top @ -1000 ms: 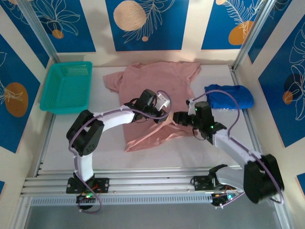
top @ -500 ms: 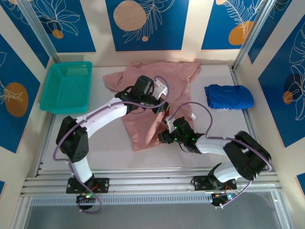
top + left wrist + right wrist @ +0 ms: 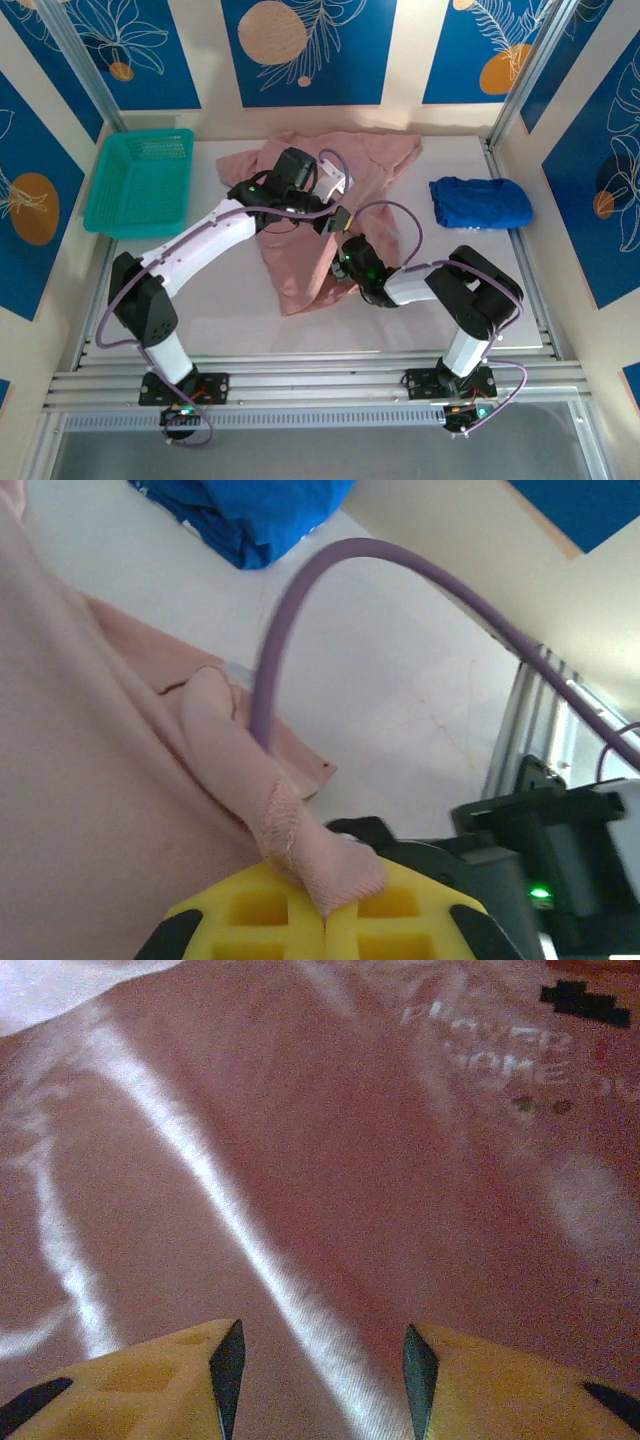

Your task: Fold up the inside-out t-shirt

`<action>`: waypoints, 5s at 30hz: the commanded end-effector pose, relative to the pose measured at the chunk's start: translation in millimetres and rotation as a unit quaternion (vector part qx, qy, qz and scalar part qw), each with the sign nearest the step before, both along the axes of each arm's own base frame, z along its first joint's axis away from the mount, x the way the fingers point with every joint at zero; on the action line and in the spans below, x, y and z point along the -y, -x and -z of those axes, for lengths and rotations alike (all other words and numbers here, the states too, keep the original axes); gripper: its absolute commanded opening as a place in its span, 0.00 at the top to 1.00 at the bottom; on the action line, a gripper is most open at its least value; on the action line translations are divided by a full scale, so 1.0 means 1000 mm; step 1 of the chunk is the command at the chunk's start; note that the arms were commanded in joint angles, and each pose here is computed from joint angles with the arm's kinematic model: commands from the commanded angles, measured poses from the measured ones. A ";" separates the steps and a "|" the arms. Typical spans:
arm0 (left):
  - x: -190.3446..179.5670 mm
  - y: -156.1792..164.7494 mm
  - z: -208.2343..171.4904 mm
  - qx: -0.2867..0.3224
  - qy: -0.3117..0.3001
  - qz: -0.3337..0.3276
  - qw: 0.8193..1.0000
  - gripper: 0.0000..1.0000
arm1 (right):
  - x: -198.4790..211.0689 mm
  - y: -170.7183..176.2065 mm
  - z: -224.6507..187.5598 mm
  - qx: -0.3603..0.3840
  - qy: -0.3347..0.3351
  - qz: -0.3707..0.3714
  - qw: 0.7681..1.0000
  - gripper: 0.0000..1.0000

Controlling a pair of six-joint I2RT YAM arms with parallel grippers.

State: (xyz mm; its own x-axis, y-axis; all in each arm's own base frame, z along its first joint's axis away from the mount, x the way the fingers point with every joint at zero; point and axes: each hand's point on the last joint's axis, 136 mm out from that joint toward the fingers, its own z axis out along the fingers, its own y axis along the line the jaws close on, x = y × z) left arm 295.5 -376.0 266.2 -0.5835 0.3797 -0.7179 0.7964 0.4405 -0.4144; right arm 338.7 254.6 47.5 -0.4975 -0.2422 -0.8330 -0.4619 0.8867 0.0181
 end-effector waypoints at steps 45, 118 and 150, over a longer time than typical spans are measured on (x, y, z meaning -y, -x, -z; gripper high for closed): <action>-0.180 -0.061 -0.172 0.255 0.018 -0.378 0.890 1.00 | -0.006 -0.068 -0.049 -0.200 -0.054 0.023 0.978 1.00; -0.189 -0.087 0.143 -0.067 -0.033 -0.423 0.903 0.54 | 0.042 -0.012 -0.355 0.025 -0.369 -0.186 0.910 1.00; -0.103 -0.118 0.016 -0.022 0.125 -0.221 0.967 1.00 | 0.096 0.027 -0.342 0.075 -0.321 -0.159 0.931 1.00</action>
State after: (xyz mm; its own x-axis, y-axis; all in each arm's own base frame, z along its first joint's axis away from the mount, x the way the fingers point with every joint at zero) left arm 406.2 -296.0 143.9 -0.7678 0.1184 -0.6296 0.4948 0.7339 -0.4654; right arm 325.4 173.2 344.5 -0.4872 0.1896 -0.8524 -0.6966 0.5043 0.5103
